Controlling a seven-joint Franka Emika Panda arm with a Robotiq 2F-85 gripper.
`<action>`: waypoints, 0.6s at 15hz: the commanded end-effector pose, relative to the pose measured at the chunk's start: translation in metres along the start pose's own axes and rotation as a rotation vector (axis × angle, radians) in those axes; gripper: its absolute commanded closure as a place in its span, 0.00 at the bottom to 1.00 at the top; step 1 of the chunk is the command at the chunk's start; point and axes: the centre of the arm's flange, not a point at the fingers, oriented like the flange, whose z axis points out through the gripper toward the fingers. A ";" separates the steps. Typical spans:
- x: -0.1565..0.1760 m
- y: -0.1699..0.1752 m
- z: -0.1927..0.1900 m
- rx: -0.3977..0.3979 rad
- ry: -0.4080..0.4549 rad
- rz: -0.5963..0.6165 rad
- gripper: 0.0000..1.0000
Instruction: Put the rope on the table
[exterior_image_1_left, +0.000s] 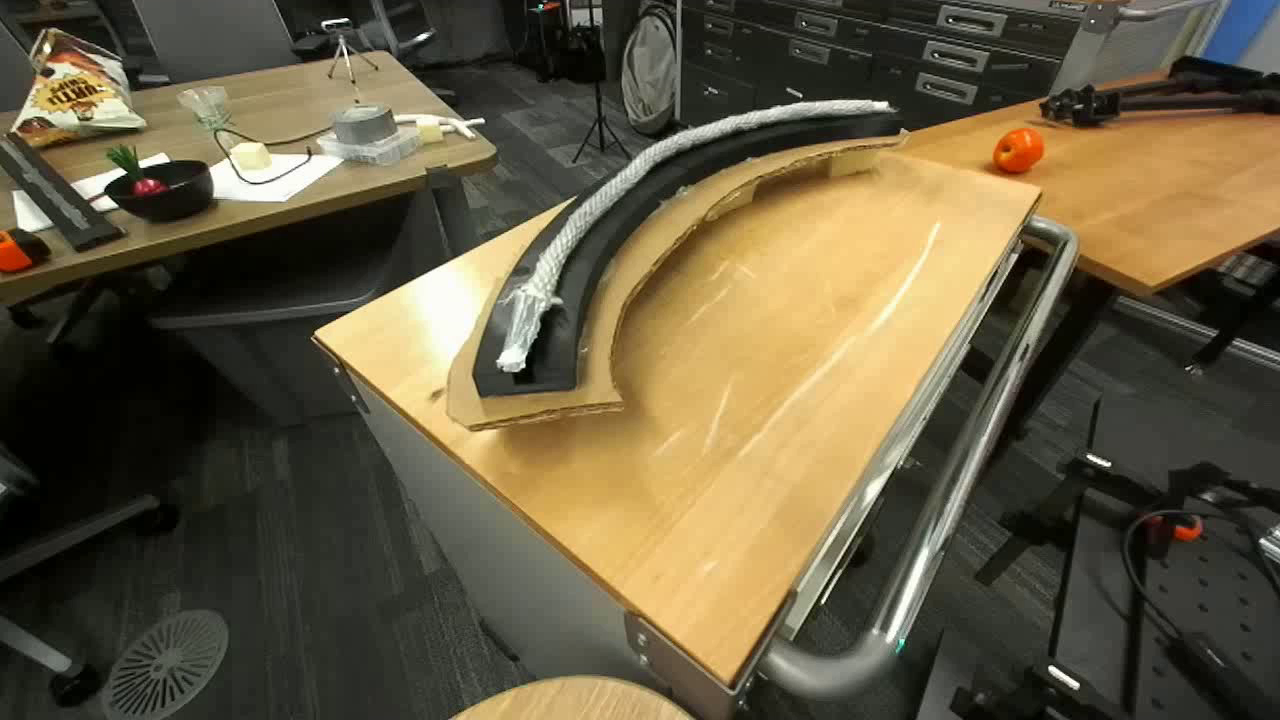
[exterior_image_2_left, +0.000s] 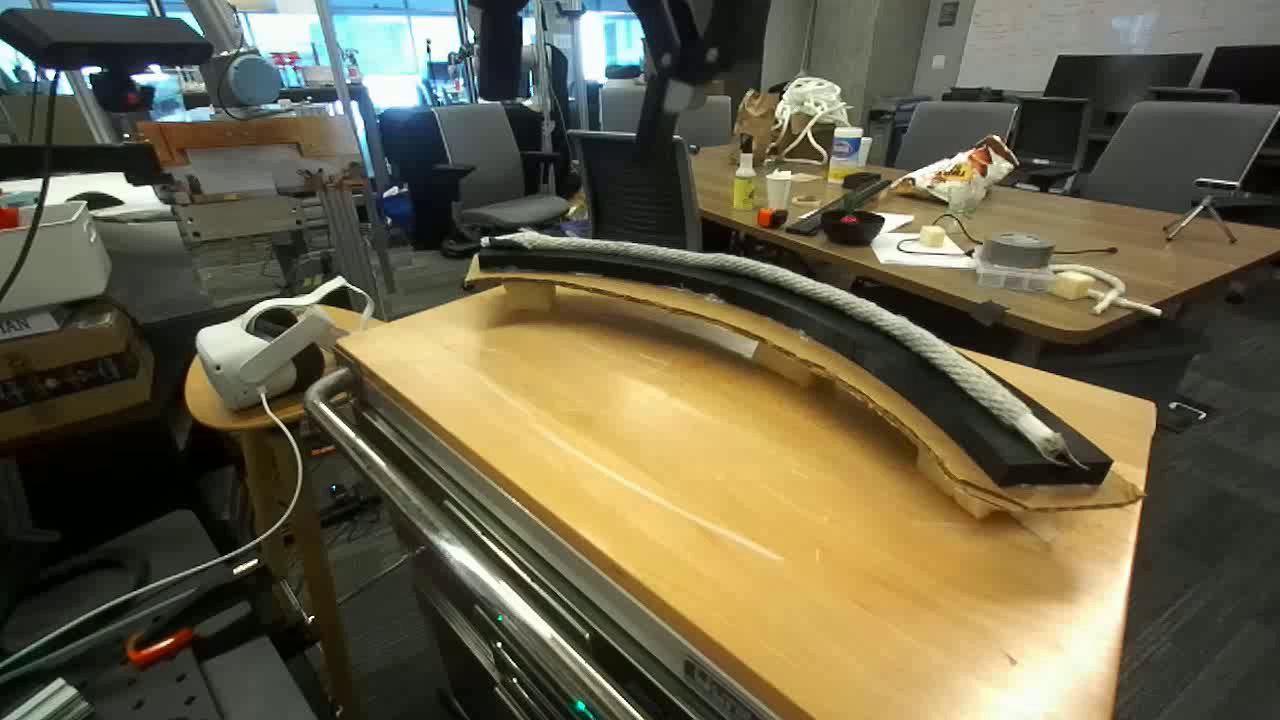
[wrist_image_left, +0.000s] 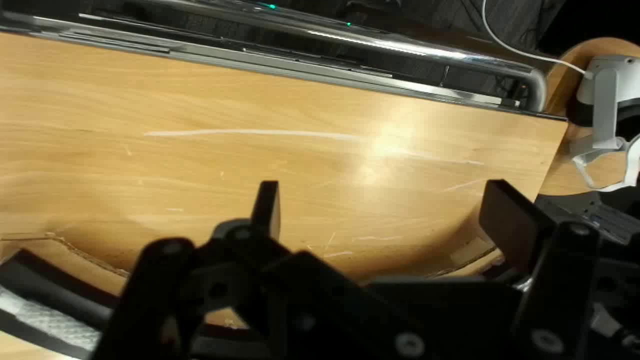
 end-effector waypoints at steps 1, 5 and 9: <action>0.000 0.000 -0.002 -0.002 0.003 0.000 0.00; 0.001 0.000 -0.006 -0.006 0.011 -0.001 0.00; 0.001 0.000 -0.006 -0.006 0.011 -0.001 0.00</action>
